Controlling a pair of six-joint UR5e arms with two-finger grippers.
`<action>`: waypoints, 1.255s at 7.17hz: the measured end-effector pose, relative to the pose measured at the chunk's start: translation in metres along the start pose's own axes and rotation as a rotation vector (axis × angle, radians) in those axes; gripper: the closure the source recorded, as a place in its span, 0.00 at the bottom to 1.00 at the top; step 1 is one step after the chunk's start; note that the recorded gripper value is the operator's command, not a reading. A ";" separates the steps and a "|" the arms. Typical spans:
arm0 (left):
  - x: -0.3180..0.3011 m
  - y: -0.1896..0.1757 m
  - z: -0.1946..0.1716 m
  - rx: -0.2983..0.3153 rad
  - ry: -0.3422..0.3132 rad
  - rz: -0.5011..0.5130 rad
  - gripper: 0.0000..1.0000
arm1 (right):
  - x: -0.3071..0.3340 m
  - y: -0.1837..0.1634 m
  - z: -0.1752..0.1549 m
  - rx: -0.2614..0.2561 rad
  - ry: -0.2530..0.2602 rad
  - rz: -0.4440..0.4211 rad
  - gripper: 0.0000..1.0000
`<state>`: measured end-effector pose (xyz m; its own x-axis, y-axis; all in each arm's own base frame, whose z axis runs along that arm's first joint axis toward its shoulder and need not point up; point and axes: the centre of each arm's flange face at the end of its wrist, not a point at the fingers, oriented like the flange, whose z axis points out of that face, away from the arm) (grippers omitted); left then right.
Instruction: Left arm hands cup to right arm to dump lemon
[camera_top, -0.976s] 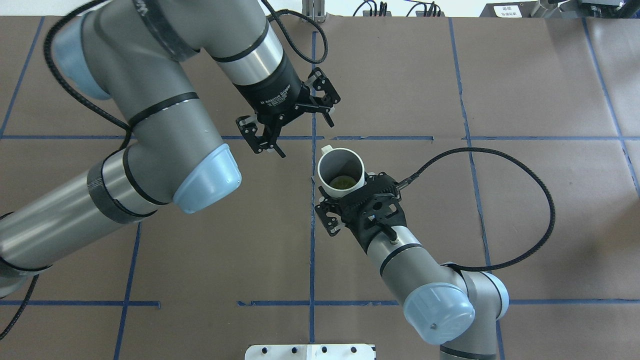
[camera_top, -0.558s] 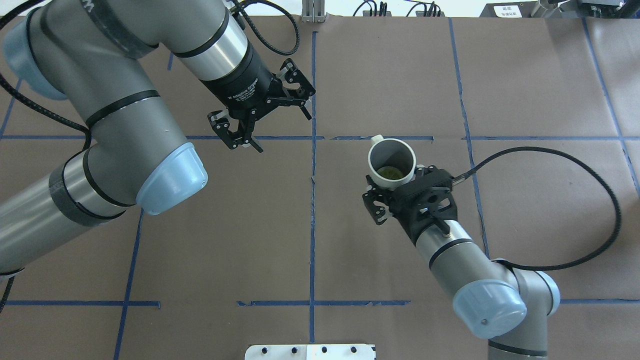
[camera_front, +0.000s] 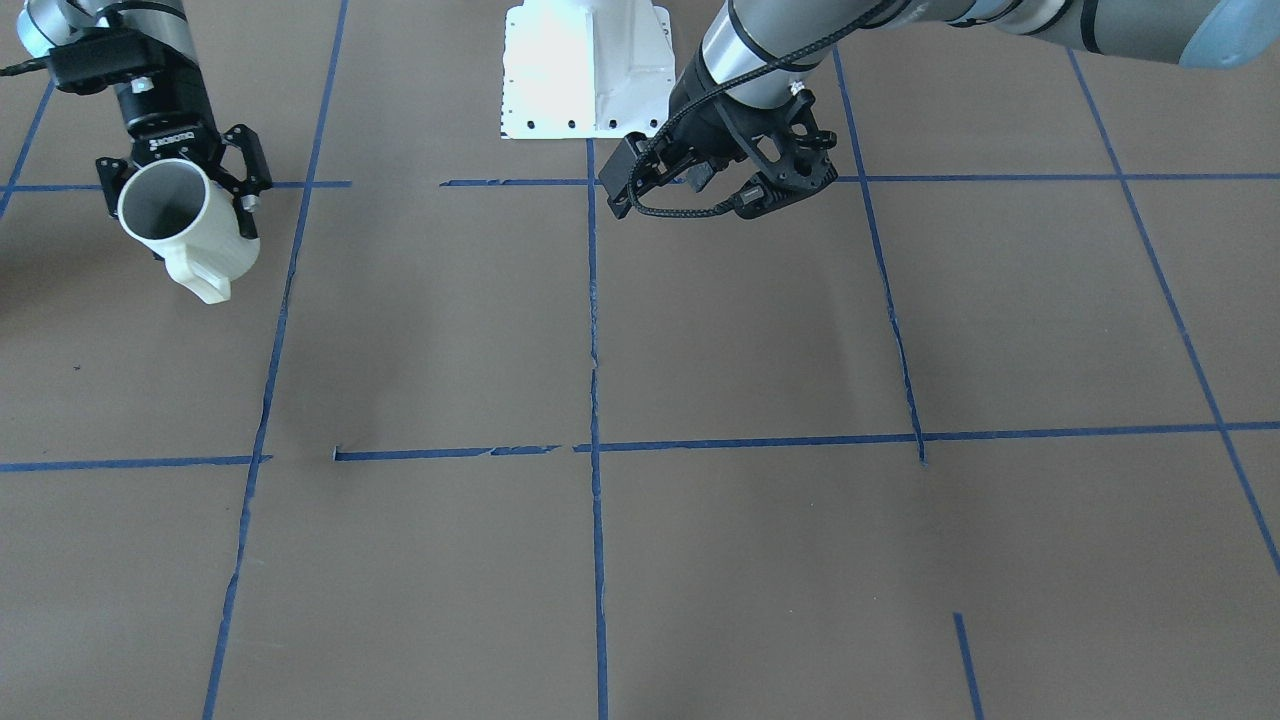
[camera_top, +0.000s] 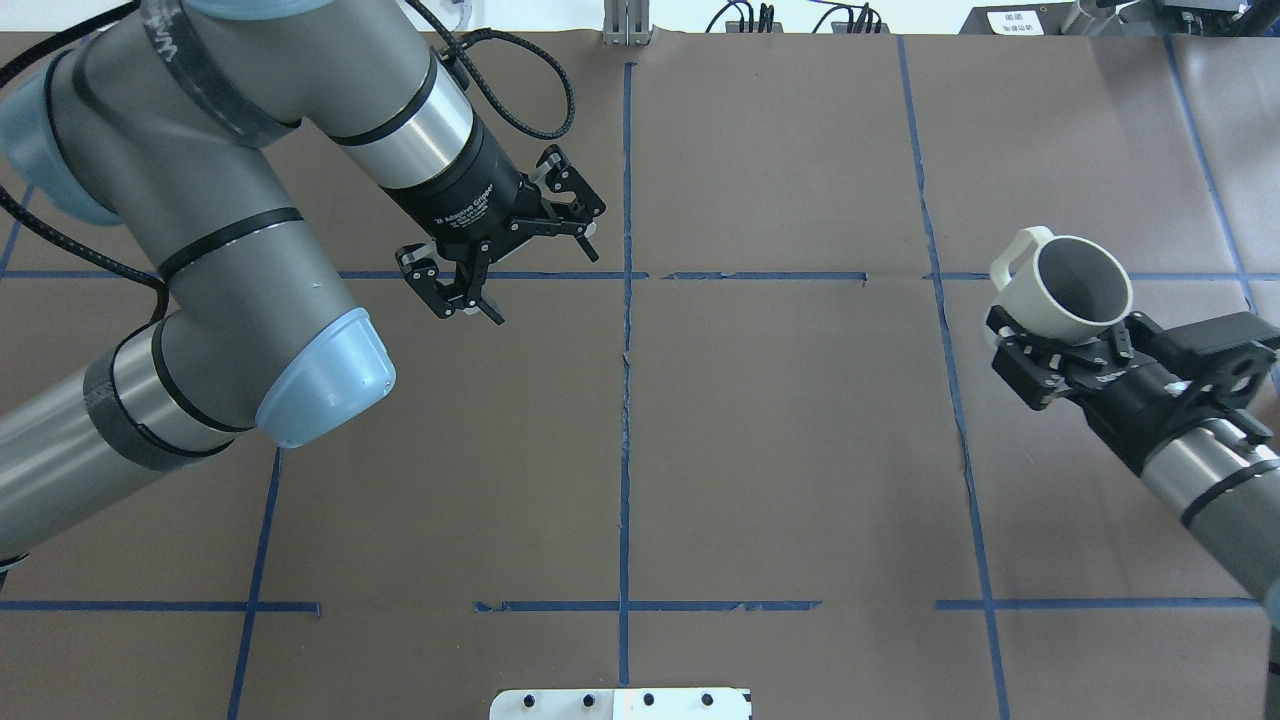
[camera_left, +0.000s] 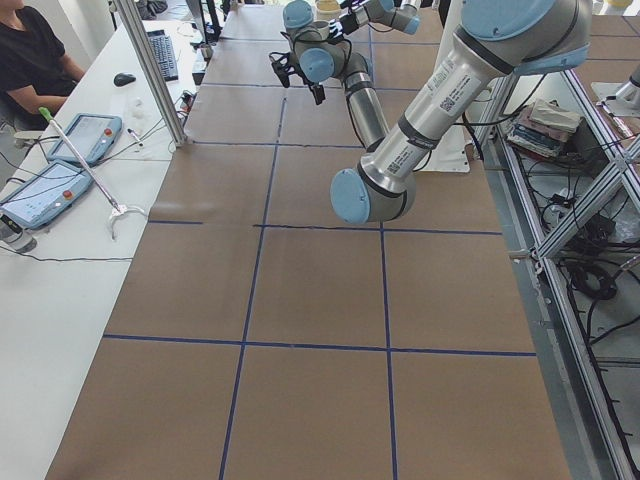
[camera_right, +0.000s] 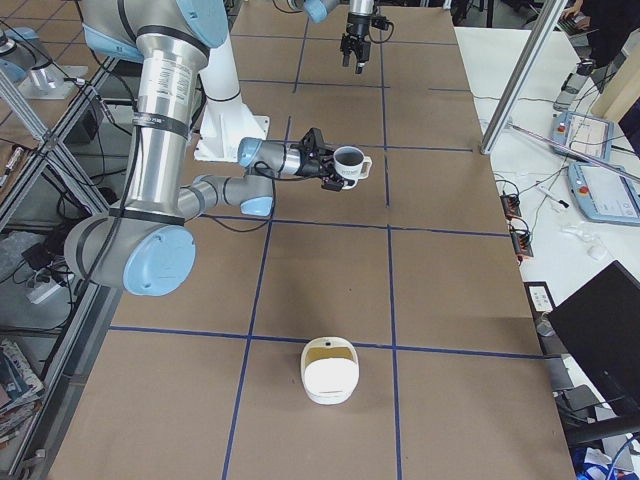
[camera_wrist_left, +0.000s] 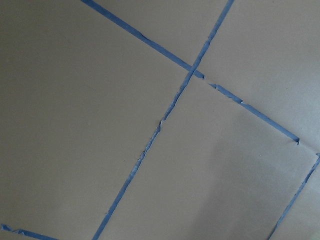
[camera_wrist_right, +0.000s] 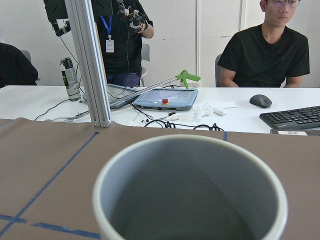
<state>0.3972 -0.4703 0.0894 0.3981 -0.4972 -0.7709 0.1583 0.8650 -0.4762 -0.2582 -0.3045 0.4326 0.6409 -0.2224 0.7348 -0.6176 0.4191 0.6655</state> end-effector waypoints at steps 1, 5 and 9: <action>-0.002 -0.001 0.004 -0.001 -0.006 -0.002 0.00 | 0.045 0.009 -0.013 0.013 -0.020 0.032 0.74; -0.005 -0.004 0.011 -0.005 -0.011 -0.002 0.00 | 0.218 0.007 -0.032 -0.068 -0.073 0.098 0.74; -0.004 -0.002 0.011 -0.009 -0.001 0.008 0.00 | 0.290 -0.006 -0.074 -0.064 -0.102 0.558 0.73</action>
<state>0.4058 -0.4690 0.0980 0.4005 -0.4906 -0.7739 0.1474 0.8681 -0.4740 -0.0354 -0.3062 0.6321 0.1767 -0.0345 0.9837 -0.8189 0.5493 0.1664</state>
